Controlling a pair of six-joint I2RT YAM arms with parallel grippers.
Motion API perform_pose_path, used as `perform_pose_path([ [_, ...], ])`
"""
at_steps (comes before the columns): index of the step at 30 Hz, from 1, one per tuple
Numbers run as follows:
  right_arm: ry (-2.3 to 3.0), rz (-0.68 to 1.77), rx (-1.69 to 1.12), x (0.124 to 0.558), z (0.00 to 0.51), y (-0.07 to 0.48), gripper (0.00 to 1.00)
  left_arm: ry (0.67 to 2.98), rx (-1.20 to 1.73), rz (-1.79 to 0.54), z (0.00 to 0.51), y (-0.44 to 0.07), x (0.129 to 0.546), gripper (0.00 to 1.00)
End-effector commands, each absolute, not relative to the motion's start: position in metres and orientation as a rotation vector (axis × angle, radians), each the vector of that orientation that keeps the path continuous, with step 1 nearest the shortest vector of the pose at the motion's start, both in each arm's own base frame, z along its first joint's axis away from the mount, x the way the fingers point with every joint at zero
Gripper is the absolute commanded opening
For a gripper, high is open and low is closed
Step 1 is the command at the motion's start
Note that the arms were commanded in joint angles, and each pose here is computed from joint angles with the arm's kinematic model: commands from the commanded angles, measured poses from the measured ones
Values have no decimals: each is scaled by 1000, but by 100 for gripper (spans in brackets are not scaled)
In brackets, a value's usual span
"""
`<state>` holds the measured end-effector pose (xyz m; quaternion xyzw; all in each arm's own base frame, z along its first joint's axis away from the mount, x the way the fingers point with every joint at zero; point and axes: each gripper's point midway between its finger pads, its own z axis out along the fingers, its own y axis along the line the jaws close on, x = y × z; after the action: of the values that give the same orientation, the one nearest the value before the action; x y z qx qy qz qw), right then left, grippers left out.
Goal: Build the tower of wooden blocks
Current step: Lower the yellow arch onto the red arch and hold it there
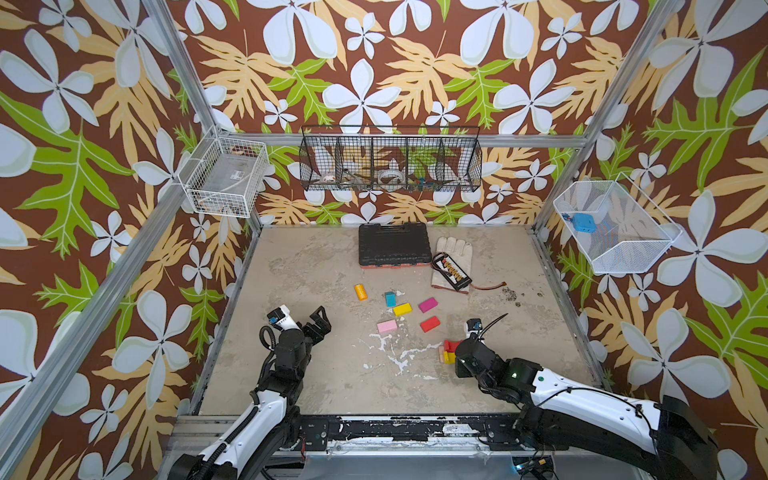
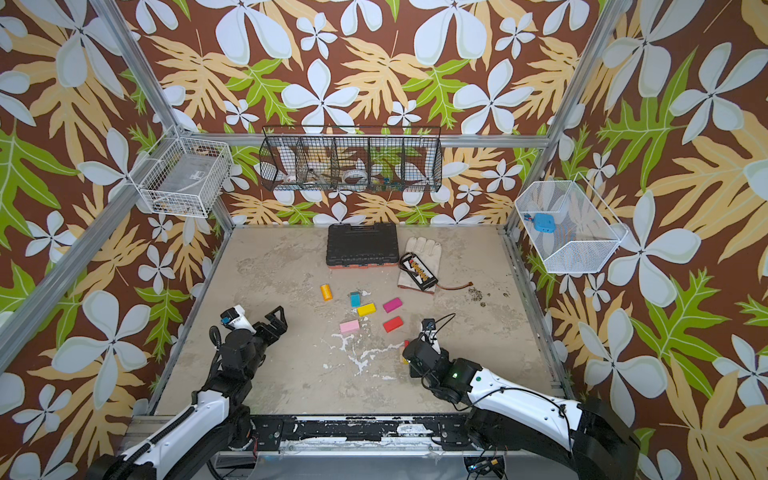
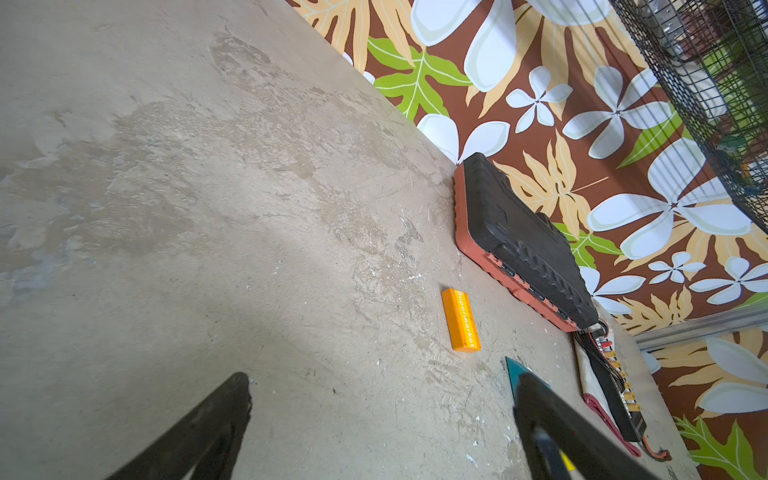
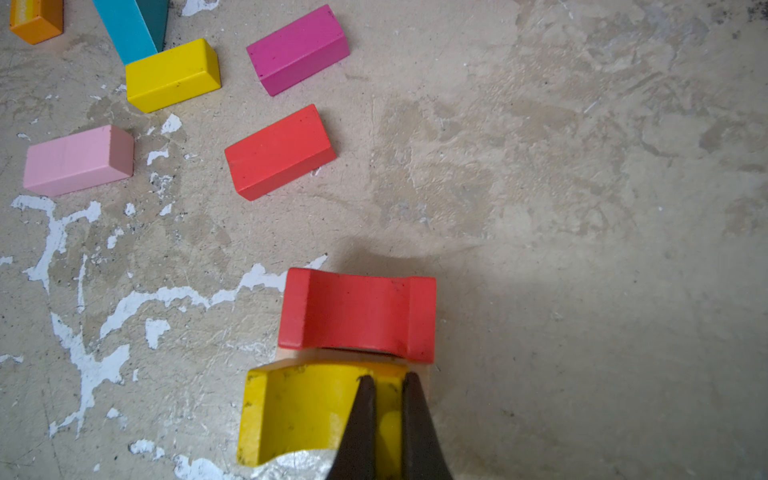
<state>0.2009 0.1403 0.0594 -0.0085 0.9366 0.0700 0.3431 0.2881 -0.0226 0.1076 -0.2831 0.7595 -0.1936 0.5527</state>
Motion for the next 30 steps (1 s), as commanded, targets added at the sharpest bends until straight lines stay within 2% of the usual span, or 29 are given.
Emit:
perform_pose_path([
  [1, 2417, 196, 3, 203, 62, 141, 0, 1775, -662, -459, 112, -22, 290, 100],
  [25, 2394, 242, 117, 208, 58, 140, 2, 1774, -662, -460, 113, -22, 290, 100],
  [30, 2404, 245, 115, 206, 55, 140, 13, 1776, -660, -462, 112, -23, 290, 100],
])
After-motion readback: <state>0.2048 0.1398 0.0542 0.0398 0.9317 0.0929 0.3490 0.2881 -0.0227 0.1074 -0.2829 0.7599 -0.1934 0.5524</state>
